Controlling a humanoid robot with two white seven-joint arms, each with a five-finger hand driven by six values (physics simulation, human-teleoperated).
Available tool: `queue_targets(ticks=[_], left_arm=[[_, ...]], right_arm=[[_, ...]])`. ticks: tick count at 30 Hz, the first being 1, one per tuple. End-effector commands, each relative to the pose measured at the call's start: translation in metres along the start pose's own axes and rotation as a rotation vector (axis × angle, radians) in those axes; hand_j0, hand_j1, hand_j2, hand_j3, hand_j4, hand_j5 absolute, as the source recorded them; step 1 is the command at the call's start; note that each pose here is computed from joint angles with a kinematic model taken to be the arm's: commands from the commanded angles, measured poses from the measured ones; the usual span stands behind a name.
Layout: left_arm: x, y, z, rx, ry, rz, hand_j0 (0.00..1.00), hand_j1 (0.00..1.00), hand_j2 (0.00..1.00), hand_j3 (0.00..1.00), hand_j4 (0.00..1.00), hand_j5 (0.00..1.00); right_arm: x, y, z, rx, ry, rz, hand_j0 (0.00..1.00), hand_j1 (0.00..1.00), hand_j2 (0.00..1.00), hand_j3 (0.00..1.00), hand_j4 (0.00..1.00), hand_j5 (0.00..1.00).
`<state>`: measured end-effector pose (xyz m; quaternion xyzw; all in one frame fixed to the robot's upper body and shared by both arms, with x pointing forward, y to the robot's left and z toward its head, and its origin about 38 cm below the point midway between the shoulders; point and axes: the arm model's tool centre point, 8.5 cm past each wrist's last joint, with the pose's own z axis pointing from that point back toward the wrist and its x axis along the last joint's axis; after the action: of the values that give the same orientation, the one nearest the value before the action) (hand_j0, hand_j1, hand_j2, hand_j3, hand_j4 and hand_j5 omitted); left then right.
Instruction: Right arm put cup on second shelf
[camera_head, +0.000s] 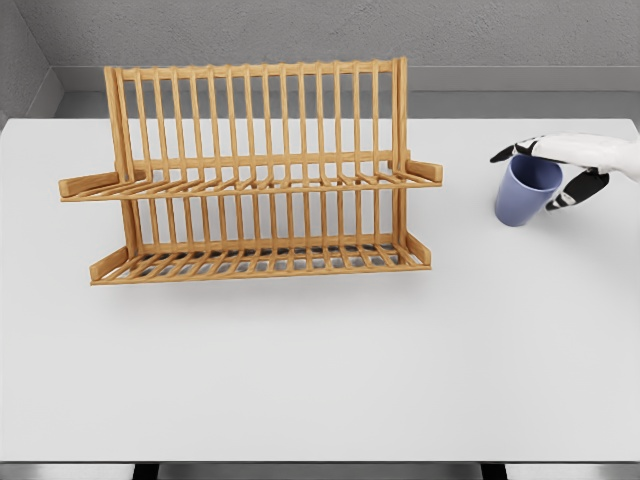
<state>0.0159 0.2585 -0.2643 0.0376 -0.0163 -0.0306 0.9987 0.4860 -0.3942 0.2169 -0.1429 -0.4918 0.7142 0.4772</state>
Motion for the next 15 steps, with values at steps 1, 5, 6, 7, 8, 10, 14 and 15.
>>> queue_targets(ticks=[1, 5, 6, 7, 8, 10, 14, 15], left_arm=[[0.0, 0.0, 0.0, 0.0, 0.0, -0.002, 1.0, 1.0, 1.0, 1.0, 1.0, 1.0], [0.0, 0.0, 0.0, 0.0, -0.001, 0.0, 1.0, 1.0, 1.0, 1.0, 1.0, 1.0], [0.0, 0.0, 0.0, 0.0, -0.001, 0.0, 1.0, 1.0, 1.0, 1.0, 1.0, 1.0], [0.0, 0.0, 0.0, 0.0, 0.0, 0.0, 1.0, 1.0, 1.0, 1.0, 1.0, 1.0], [0.0, 0.0, 0.0, 0.0, 0.0, -0.002, 1.0, 1.0, 1.0, 1.0, 1.0, 1.0], [0.0, 0.0, 0.0, 0.0, 0.0, 0.0, 1.0, 1.0, 1.0, 1.0, 1.0, 1.0], [0.001, 0.0, 0.0, 0.0, -0.003, -0.002, 1.0, 1.0, 1.0, 1.0, 1.0, 1.0], [0.0, 0.0, 0.0, 0.0, 0.0, 0.0, 1.0, 1.0, 1.0, 1.0, 1.0, 1.0]], right_arm=[[0.0, 0.0, 0.0, -0.002, -0.002, -0.003, 0.7, 0.7, 0.7, 0.7, 0.7, 0.7], [0.001, -0.001, 0.0, -0.003, -0.005, -0.001, 0.66, 0.66, 0.66, 0.66, 0.66, 0.66], [0.002, -0.001, 0.0, -0.003, -0.008, 0.001, 0.64, 0.64, 0.64, 0.64, 0.64, 0.64], [0.002, -0.001, 0.0, -0.003, -0.01, 0.003, 0.64, 0.64, 0.64, 0.64, 0.64, 0.64], [0.003, -0.001, -0.001, -0.003, -0.013, 0.005, 0.64, 0.64, 0.64, 0.64, 0.64, 0.64], [0.004, -0.004, 0.0, -0.009, -0.017, 0.01, 0.64, 0.64, 0.64, 0.64, 0.64, 0.64], [0.012, -0.014, 0.003, -0.027, -0.036, 0.037, 0.64, 0.64, 0.64, 0.64, 0.64, 0.64], [0.014, -0.016, 0.004, -0.031, -0.039, 0.042, 0.64, 0.64, 0.64, 0.64, 0.64, 0.64]])
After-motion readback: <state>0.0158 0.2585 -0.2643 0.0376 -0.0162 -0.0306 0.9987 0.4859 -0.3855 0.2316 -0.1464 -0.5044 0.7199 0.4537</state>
